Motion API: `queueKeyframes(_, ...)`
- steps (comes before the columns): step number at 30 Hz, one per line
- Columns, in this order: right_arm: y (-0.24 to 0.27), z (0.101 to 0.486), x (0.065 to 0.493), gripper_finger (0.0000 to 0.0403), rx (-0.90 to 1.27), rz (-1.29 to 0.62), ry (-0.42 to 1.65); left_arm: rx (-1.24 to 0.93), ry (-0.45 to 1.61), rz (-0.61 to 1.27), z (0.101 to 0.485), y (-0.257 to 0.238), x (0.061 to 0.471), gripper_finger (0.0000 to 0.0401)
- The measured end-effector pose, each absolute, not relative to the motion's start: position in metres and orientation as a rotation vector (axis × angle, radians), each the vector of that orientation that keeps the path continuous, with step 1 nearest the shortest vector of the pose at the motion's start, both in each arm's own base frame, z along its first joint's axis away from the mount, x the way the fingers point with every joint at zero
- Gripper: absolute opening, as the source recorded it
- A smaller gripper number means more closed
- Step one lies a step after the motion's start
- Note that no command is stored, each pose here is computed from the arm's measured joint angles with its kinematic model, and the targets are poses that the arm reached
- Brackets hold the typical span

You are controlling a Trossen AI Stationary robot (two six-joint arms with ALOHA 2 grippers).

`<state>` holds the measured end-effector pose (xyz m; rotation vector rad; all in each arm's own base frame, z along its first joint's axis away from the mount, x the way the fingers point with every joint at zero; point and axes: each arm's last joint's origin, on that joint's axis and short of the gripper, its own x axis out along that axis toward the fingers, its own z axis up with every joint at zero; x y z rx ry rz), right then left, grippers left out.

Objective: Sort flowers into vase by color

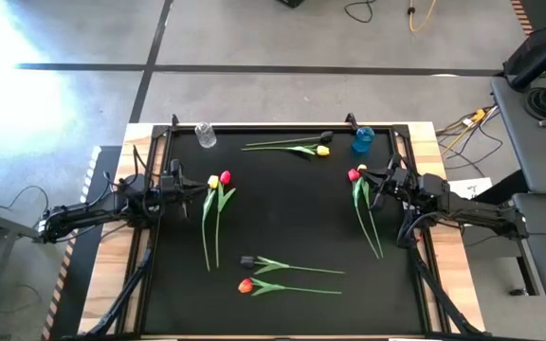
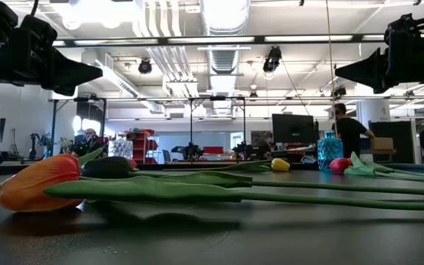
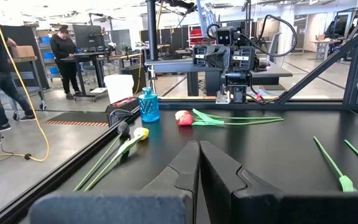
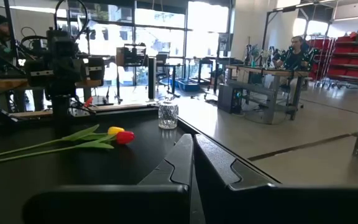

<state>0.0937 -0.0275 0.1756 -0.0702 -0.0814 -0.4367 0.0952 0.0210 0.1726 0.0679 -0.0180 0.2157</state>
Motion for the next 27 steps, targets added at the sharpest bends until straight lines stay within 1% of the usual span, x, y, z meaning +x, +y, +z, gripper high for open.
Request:
queueKeyframes(21, -0.0275, 0.1761, 0.0936, 0.0009, -0.07, -0.437, -0.085, 0.068, -0.018, 0.215, 0.1726, 0.021, 0.0952, 0.0)
queueKeyframes(25, -0.0274, 0.1778, 0.0935, 0.0009, -0.07, -0.437, -0.103, 0.068, -0.018, 0.216, 0.1726, 0.021, 0.0952, 0.0)
queueKeyframes(27, -0.0272, 0.1817, 0.093, 0.0009, -0.05, -0.435, -0.15, 0.068, -0.018, 0.216, 0.1727, 0.021, 0.0952, 0.0)
